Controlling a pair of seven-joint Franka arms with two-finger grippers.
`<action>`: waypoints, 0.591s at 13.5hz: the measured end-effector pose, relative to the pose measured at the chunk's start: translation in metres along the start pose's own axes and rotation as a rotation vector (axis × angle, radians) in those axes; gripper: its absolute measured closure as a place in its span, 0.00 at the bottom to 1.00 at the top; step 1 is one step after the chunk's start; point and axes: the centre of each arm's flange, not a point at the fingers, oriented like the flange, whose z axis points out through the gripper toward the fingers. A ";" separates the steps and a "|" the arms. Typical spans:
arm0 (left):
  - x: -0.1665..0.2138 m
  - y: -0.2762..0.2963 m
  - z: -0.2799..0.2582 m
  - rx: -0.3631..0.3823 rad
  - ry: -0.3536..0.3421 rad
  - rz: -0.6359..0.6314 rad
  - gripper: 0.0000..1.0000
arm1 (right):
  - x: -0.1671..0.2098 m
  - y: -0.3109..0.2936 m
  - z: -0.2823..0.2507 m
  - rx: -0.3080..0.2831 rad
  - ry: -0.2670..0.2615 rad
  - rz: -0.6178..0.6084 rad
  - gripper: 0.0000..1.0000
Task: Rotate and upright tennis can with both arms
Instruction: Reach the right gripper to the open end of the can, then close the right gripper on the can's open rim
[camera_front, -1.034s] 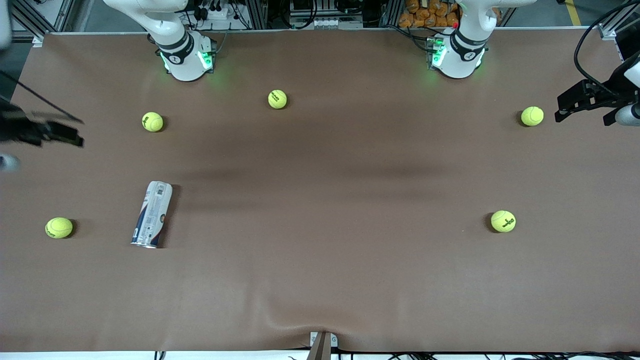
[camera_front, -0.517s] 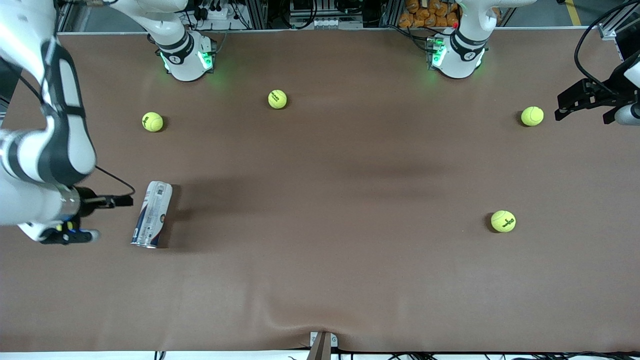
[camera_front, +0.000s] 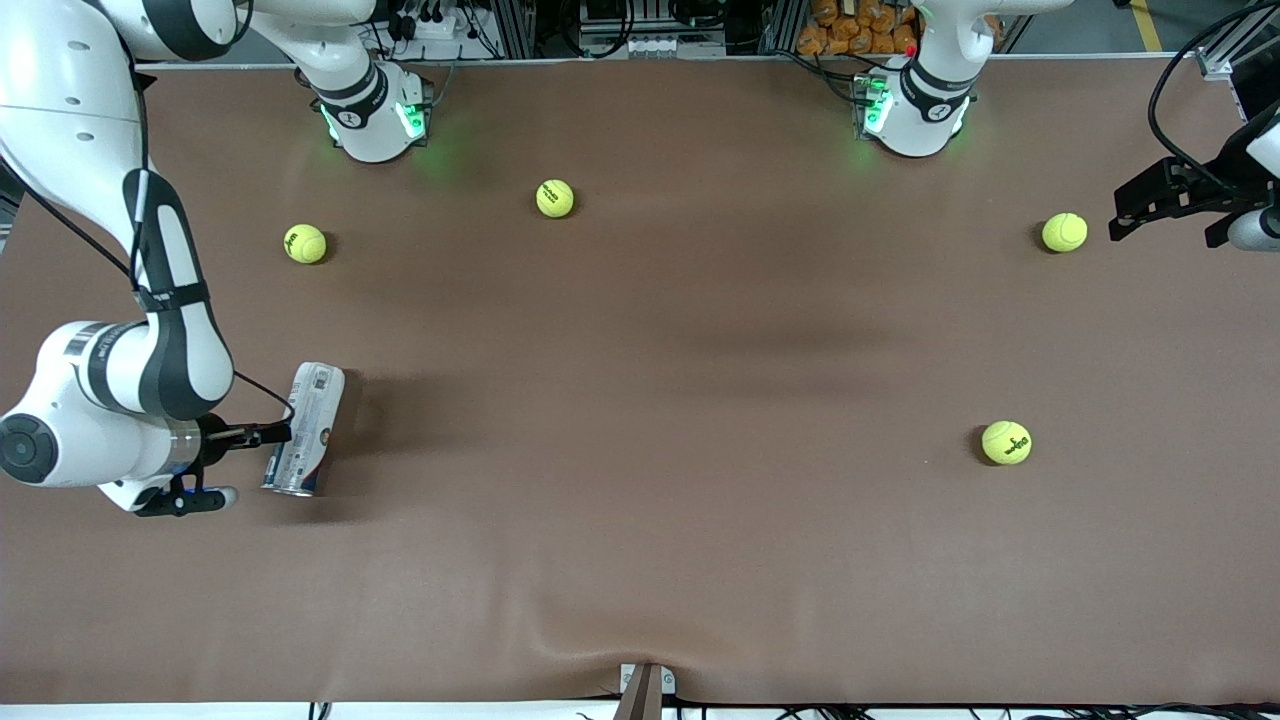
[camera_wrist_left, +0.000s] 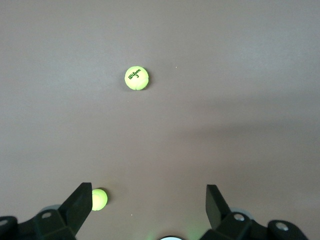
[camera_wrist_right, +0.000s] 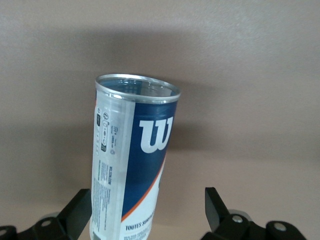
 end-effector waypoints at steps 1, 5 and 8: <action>0.000 0.000 0.000 0.000 0.000 0.000 0.00 | 0.001 -0.001 0.005 0.015 -0.004 0.004 0.00; 0.000 0.000 0.000 0.000 -0.002 0.000 0.00 | 0.001 -0.003 0.027 0.054 -0.032 0.017 0.00; 0.000 0.000 0.000 0.000 -0.003 0.000 0.00 | -0.004 -0.005 0.058 0.062 -0.060 0.020 0.00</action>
